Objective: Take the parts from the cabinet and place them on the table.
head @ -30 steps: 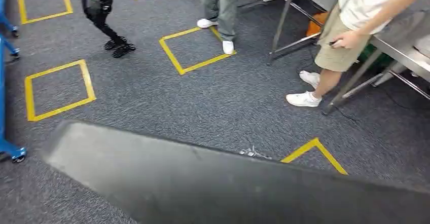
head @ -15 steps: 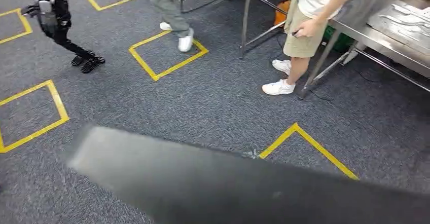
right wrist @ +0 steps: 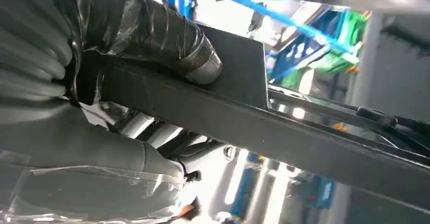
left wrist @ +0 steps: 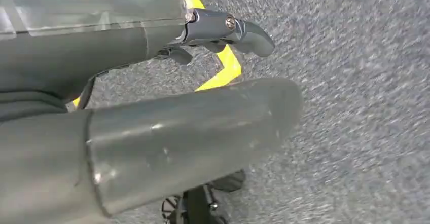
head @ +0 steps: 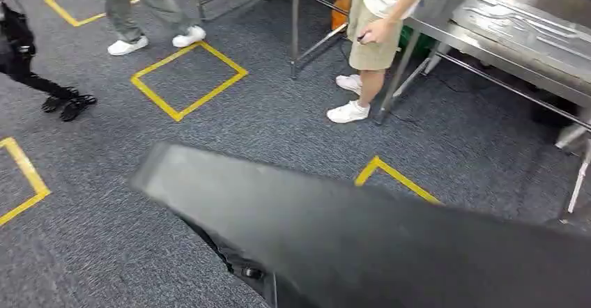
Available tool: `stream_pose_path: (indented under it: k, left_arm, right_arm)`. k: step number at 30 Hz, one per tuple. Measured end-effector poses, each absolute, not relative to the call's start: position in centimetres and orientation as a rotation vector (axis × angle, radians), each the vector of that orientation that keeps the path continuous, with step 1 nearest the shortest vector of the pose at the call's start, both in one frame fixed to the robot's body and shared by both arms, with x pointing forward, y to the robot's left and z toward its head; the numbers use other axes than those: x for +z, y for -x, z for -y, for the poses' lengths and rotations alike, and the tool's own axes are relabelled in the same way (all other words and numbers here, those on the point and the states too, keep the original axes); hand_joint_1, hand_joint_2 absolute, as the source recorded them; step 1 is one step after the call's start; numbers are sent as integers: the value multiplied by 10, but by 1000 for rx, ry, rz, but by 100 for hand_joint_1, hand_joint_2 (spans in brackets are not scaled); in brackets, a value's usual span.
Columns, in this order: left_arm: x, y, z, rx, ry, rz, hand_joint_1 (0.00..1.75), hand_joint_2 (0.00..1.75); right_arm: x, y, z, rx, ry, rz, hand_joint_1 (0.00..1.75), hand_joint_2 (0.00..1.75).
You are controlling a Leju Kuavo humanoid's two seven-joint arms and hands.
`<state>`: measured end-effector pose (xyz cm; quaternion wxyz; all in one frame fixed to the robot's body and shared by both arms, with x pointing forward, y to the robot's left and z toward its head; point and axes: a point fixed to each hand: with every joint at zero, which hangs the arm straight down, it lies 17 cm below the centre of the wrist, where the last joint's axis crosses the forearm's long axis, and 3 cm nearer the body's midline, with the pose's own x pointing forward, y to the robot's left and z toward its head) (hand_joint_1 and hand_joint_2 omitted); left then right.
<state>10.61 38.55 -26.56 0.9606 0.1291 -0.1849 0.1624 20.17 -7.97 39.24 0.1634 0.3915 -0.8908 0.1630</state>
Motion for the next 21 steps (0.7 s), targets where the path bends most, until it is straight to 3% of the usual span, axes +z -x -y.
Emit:
stream_pose_path:
  k: [21]
  left_arm:
    - [-267,-107,-370,336,-234,380,0,0]
  right_arm:
    - [384,-216,73,356,-1155,2449,175,175]
